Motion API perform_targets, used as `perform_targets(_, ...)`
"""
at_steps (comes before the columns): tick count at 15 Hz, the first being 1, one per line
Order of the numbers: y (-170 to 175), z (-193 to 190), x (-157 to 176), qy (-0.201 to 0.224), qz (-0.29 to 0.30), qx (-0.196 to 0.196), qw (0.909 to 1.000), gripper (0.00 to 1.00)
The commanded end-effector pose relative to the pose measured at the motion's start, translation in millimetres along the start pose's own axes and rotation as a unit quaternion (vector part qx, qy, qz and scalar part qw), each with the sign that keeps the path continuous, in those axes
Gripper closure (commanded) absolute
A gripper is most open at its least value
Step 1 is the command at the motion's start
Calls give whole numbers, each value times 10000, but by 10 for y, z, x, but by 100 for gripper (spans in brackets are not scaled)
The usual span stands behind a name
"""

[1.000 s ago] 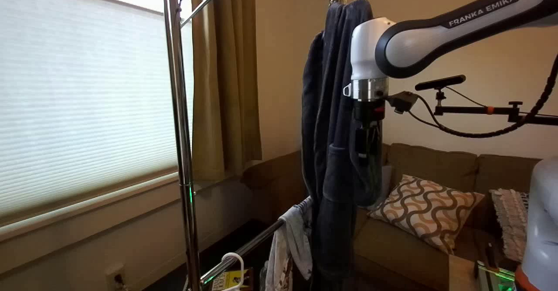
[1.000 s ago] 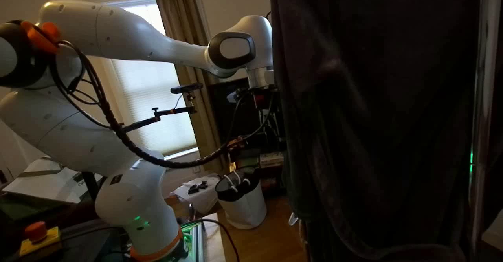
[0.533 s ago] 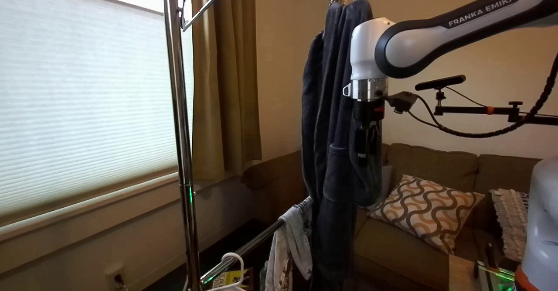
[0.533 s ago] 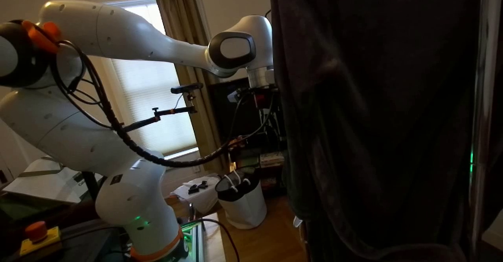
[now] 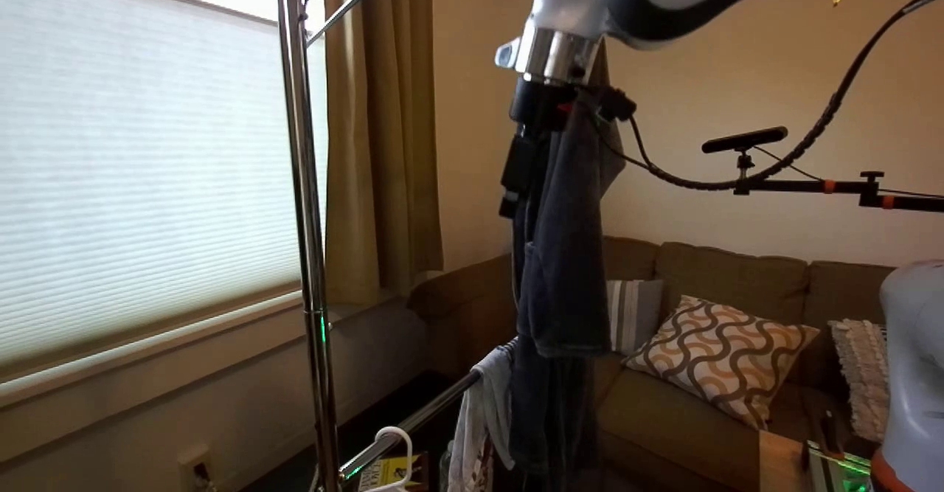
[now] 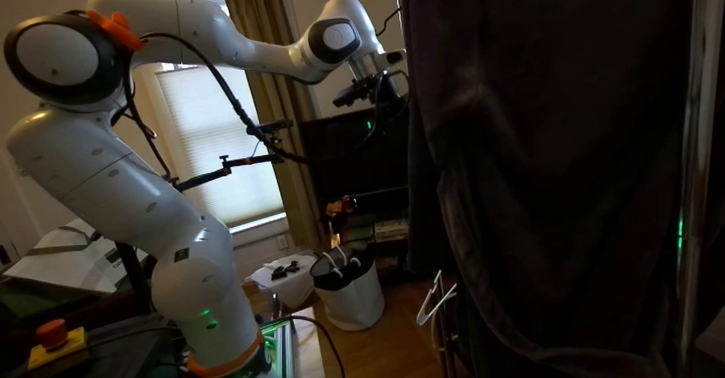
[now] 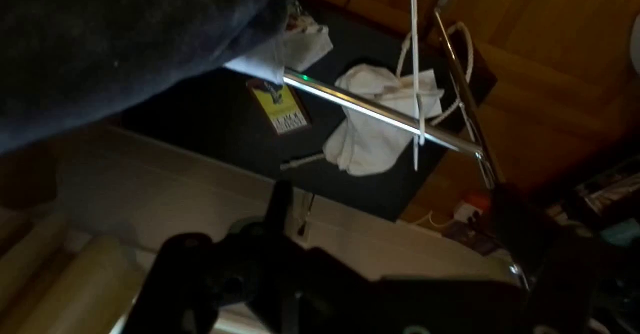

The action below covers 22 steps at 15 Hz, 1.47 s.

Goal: Put the coat hanger on the table

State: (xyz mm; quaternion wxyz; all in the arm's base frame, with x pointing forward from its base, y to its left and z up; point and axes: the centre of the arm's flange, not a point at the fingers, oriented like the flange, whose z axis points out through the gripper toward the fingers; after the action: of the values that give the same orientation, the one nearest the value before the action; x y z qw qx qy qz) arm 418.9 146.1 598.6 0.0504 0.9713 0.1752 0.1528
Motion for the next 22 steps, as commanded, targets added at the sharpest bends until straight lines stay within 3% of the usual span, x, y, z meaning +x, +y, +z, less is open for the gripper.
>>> perform_targets(1, 35, -786, 211, 890, -120, 134, 9959, 0)
perform_targets(5, -38, -1790, 442, 2100, -582, 19, 9760, 0)
perform_targets(9, -365, -2351, 486, 2656, -846, 239, 9601, 0)
perform_targets(10, -512, -2430, 429, 2716, -1054, -50, 9566, 0)
perform_targets(11, -322, -2297, 417, 2589, -843, 87, 9622, 0)
perform_targets(14, -518, -2424, 400, 2701, -1031, 23, 9573, 0)
perform_targets(17, -552, -2503, 447, 2812, -365, 359, 9583, 0)
perform_targets(20, -657, -2656, 465, 2790, -74, 772, 9572, 0)
perform_targets(22, -752, -2721, 549, 2790, 196, 851, 9563, 0)
